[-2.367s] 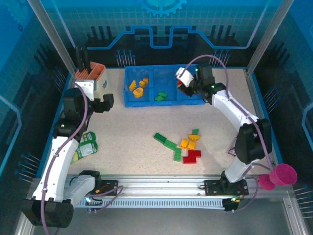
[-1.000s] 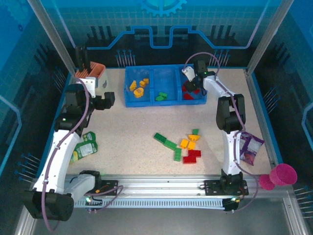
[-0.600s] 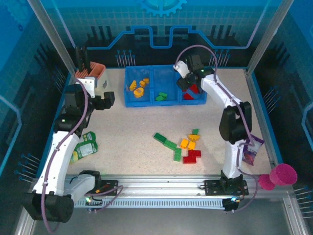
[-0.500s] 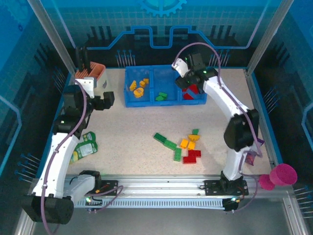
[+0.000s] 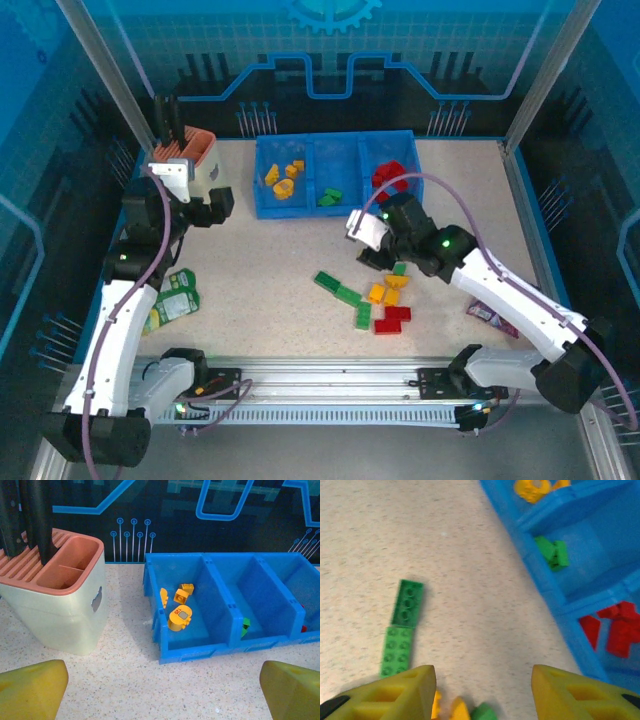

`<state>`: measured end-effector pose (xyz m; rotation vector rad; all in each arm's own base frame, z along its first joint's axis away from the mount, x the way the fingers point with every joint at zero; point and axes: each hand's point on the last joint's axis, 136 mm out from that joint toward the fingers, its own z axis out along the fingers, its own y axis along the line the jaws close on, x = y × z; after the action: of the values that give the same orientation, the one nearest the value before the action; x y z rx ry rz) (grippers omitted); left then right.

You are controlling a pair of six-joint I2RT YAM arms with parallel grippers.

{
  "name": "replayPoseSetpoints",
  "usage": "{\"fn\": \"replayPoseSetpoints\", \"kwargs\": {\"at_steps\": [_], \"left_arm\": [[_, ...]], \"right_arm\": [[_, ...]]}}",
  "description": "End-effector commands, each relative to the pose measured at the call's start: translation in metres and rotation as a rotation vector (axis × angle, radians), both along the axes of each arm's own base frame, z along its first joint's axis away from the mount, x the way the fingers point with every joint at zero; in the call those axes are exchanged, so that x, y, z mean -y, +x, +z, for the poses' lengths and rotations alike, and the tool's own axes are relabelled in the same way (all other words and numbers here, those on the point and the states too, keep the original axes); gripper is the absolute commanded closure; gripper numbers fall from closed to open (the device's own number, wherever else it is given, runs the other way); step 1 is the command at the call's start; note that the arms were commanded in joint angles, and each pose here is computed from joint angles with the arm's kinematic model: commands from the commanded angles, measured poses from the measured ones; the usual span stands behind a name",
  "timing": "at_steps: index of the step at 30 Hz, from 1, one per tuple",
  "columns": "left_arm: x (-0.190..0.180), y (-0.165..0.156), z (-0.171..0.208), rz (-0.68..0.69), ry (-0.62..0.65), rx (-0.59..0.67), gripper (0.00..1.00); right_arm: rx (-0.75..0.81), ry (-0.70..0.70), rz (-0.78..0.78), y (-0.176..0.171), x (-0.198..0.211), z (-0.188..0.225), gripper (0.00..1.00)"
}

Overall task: Sort the legos into containers by color
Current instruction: Pick up the lego from the center of the table.

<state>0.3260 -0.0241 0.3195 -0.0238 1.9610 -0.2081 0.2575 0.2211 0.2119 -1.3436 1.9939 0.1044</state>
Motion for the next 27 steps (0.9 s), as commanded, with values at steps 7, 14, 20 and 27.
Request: {"fn": "replayPoseSetpoints", "kwargs": {"at_steps": [7,14,20,27], "left_arm": [[-0.003,-0.005,0.007,0.015,-0.021,0.037,0.01],[-0.002,-0.008,0.007,0.010,-0.013,0.042,0.01],[-0.001,-0.008,0.006,0.000,-0.012,0.041,0.01],[-0.001,-0.007,0.004,0.001,-0.006,0.036,0.01]], "right_arm": [[-0.134,0.057,-0.035,-0.019,-0.057,-0.057,0.35],[-0.193,-0.031,-0.048,-0.010,-0.090,-0.105,0.27],[-0.250,-0.093,-0.072,0.000,-0.100,-0.138,0.23],[-0.321,-0.149,-0.112,0.011,-0.095,-0.168,0.23]]}}
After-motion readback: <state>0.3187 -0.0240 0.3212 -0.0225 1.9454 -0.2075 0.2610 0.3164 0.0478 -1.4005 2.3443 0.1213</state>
